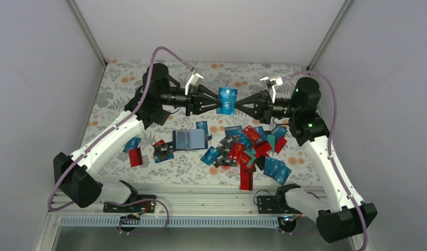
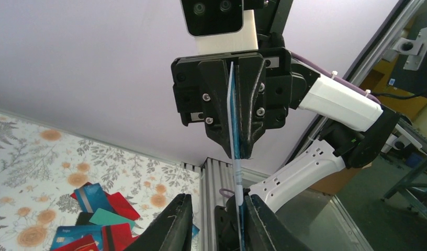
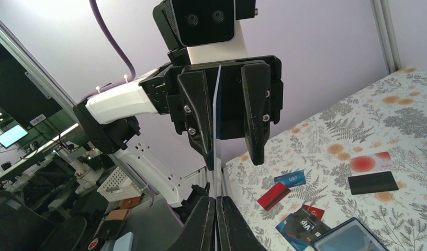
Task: Put the credit cards into the card holder
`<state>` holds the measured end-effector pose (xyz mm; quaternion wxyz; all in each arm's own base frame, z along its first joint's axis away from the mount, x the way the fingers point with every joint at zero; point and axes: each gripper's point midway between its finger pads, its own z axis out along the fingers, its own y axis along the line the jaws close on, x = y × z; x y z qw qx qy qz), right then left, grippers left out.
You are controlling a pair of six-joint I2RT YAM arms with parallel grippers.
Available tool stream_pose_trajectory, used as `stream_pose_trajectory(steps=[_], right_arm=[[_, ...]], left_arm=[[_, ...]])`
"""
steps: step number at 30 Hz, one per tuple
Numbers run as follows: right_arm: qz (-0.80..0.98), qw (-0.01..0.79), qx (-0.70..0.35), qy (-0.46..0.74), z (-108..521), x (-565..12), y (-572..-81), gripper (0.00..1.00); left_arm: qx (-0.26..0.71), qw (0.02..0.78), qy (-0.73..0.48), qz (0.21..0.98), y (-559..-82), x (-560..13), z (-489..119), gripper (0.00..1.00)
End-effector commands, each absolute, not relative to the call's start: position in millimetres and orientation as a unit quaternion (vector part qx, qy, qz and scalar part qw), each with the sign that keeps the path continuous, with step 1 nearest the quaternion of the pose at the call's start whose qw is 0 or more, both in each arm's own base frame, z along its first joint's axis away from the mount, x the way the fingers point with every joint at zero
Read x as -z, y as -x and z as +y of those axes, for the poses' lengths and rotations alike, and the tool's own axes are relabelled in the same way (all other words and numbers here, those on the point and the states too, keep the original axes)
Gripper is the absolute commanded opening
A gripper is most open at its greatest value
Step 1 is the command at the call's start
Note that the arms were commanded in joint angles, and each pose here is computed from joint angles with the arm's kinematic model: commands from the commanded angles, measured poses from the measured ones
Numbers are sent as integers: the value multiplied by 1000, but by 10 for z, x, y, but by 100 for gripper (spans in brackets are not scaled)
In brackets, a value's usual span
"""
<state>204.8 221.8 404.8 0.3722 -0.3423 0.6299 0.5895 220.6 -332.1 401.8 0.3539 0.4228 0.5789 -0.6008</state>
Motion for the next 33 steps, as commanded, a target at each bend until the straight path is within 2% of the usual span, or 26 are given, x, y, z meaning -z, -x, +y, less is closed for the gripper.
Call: stream_pose_trajectory(steps=[1, 14, 24, 30, 33], right_arm=[[619, 378, -586, 361, 2237, -4138, -1976, 4], [624, 384, -577, 361, 2249, -4126, -2007, 4], [624, 386, -575, 362, 2251, -4119, -1996, 4], [626, 384, -575, 361, 2257, -4090, -2002, 4], [628, 383, -574, 359, 2262, -4082, -2016, 4]], left_arm=[[588, 378, -441, 563, -2143, -4199, -3284, 24], [575, 379, -439, 578, -2188, -4169, -3287, 15], [573, 380, -434, 582, -2184, -4145, -3266, 14], [577, 382, -431, 579, -2171, -4177, -3261, 9], [577, 382, -432, 578, -2159, -4174, -3254, 3]])
